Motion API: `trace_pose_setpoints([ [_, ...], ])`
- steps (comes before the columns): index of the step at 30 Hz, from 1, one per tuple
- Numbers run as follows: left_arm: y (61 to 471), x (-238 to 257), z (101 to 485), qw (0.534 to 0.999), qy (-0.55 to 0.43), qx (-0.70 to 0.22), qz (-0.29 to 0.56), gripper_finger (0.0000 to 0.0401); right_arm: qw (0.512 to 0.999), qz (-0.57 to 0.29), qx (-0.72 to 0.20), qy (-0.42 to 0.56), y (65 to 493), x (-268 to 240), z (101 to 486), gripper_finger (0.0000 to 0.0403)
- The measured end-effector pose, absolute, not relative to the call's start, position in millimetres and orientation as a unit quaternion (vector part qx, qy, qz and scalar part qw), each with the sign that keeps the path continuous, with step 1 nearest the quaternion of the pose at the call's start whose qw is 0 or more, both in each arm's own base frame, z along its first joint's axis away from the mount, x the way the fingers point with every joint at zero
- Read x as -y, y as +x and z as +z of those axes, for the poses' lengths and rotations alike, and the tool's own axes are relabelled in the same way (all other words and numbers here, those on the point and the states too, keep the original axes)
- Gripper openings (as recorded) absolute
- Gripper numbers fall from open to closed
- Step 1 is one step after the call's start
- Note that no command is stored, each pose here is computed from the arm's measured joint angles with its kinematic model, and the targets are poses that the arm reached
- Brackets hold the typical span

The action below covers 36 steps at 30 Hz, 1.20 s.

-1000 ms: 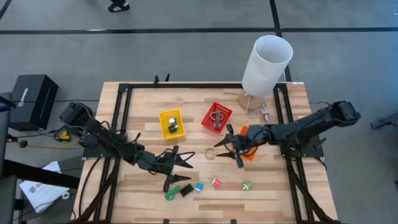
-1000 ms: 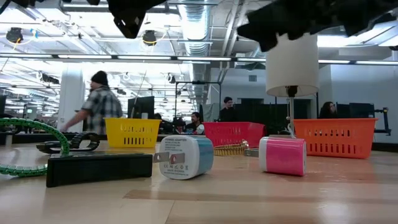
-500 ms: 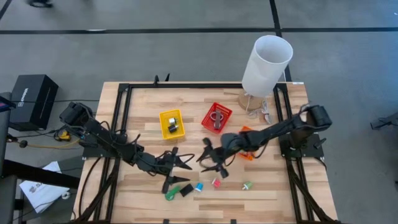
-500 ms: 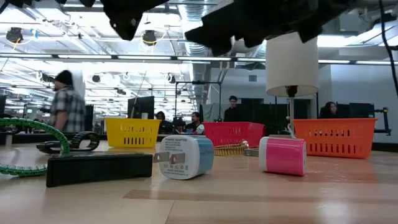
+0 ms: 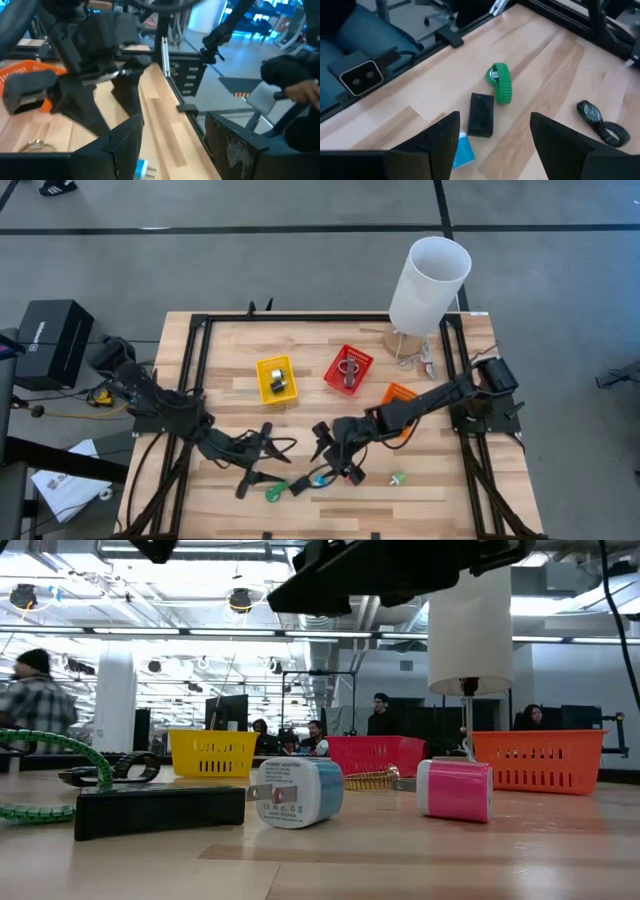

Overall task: Pick & Place Office items
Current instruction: Put the blue adapter into the yellow basket

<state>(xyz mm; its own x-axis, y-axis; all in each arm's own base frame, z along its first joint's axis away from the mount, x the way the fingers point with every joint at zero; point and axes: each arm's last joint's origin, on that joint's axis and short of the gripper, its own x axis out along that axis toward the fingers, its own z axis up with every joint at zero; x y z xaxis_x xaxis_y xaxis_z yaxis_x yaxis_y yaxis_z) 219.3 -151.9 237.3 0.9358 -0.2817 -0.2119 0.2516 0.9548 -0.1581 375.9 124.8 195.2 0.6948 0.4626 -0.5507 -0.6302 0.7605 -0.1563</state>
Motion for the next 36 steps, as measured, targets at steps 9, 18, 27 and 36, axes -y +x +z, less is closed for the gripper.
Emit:
trace_pose_setpoints([
  [9, 206.8, 143.3, 246.4, 0.983, -0.066, -0.102, -0.137, 0.0209, 0.890, 0.341, -0.259, -0.159, 375.0, -131.8, 185.4, 0.0233],
  [18, 209.3, 136.9, 240.6, 0.986, -0.057, -0.107, -0.118, 0.0209, 0.874, 0.361, -0.290, -0.148, 393.2, -140.7, 145.0, 0.0233],
  [27, 209.3, 137.0, 240.8, 0.986, -0.056, -0.106, -0.118, 0.0209, 0.857, 0.375, -0.325, -0.140, 404.4, -144.1, 128.5, 0.0233],
  [36, 209.3, 137.0, 240.8, 0.986, -0.056, -0.107, -0.117, 0.0209, 0.849, 0.375, -0.343, -0.145, 406.4, -142.2, 121.0, 0.0233],
])
